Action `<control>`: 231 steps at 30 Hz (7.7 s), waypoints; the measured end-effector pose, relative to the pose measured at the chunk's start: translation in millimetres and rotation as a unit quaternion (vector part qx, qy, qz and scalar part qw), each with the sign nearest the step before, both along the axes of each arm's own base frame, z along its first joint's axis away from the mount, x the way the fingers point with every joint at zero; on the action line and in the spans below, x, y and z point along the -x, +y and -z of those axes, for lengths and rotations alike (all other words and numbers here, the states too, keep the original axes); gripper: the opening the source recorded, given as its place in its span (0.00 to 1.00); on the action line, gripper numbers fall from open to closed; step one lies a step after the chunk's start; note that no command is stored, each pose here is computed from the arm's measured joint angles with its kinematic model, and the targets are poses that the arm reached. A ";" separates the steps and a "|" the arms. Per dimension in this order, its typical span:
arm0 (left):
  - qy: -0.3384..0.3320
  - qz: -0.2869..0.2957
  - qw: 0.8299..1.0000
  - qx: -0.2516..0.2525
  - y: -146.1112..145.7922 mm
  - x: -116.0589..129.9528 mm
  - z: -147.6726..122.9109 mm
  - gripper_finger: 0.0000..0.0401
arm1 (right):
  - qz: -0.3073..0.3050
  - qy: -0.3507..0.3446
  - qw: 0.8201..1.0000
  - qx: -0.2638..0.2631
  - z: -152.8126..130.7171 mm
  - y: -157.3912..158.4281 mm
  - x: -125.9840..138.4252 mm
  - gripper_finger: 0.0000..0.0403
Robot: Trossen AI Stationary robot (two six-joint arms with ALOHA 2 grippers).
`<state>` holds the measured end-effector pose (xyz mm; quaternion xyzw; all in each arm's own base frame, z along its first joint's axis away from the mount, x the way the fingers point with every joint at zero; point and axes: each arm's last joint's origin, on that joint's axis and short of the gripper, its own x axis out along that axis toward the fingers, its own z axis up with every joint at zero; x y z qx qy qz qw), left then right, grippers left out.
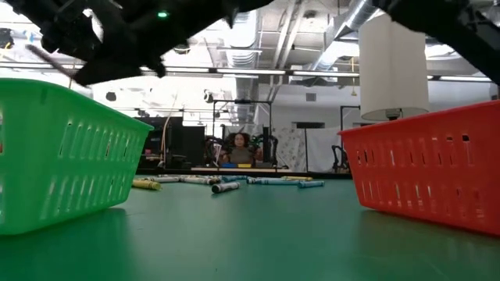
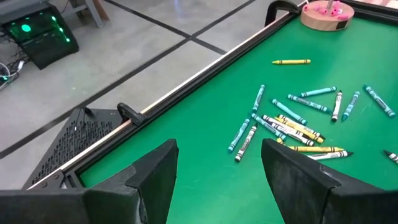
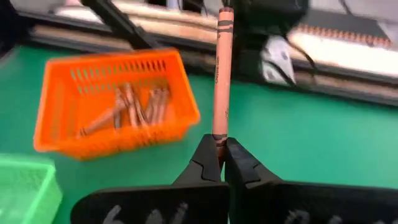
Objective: Sort crayons
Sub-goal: Put the brown crayon into the orange bin, then put the yellow crayon into the green bin
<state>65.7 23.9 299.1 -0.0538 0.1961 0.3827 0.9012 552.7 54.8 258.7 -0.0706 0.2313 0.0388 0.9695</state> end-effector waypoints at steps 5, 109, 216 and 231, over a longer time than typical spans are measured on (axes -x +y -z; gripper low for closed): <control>0.000 0.000 1.000 0.000 0.0 0.0 0.0 0.56 | -0.041 -0.037 0.998 -0.016 14.0 13.1 -14.8 0.00; -0.013 0.000 1.000 -0.001 0.1 -1.1 -2.0 0.56 | -0.181 -0.155 0.965 -0.109 92.3 19.4 -47.1 0.13; 0.014 0.023 1.000 0.016 -1.3 0.4 3.1 0.56 | 0.228 0.340 0.907 -0.093 79.9 -134.3 36.0 0.13; 0.013 0.022 1.000 0.016 -1.3 0.5 3.1 0.56 | 0.233 0.313 0.915 -0.105 51.0 -119.9 39.6 0.13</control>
